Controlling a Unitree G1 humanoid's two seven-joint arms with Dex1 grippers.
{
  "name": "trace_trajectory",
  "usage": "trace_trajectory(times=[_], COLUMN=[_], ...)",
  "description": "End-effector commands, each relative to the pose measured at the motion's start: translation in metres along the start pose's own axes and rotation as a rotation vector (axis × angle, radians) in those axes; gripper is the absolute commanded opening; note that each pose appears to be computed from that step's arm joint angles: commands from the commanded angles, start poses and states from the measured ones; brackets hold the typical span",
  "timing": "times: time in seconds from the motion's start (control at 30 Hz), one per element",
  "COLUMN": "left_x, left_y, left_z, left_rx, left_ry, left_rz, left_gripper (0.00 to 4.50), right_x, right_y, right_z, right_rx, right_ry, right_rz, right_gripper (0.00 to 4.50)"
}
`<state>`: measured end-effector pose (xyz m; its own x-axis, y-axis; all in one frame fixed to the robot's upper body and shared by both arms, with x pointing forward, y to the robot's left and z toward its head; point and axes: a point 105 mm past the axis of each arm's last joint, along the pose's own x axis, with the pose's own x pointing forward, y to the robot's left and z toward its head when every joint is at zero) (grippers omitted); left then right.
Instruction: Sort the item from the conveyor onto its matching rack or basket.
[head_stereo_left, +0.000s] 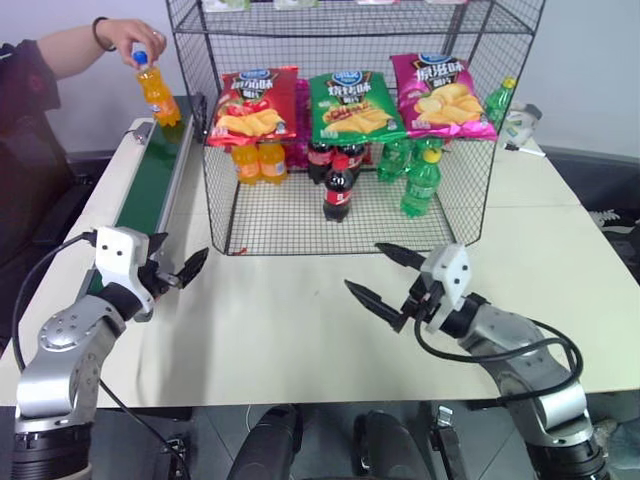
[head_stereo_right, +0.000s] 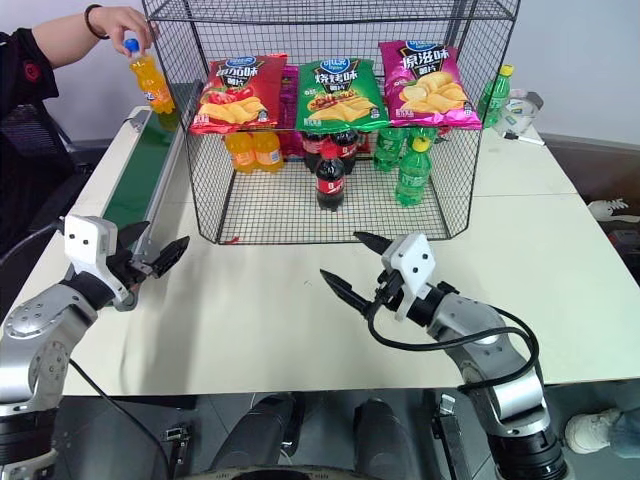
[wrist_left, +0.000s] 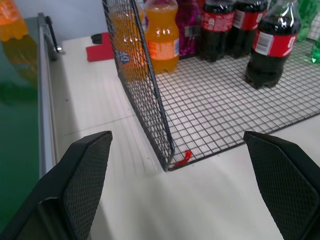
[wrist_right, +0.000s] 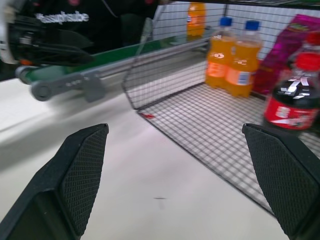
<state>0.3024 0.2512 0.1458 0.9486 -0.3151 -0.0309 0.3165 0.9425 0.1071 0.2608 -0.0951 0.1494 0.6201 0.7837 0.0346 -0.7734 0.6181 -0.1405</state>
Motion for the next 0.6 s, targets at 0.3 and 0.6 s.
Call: trace_trajectory(times=[0.3,0.6], left_x=[-0.013,-0.022], left_y=[0.019,0.033], left_z=[0.005,0.001], left_rx=[-0.027,-0.02], left_ry=[-0.048,-0.058], left_rz=[0.108,0.21], left_gripper=[4.41,4.41], right_x=[-0.005,-0.002], right_y=[0.018,0.025], right_z=[0.005,0.007], right_rx=[-0.002,0.027], right_ry=[-0.035,-0.037], right_rz=[0.064,0.086], right_gripper=[4.5,4.5])
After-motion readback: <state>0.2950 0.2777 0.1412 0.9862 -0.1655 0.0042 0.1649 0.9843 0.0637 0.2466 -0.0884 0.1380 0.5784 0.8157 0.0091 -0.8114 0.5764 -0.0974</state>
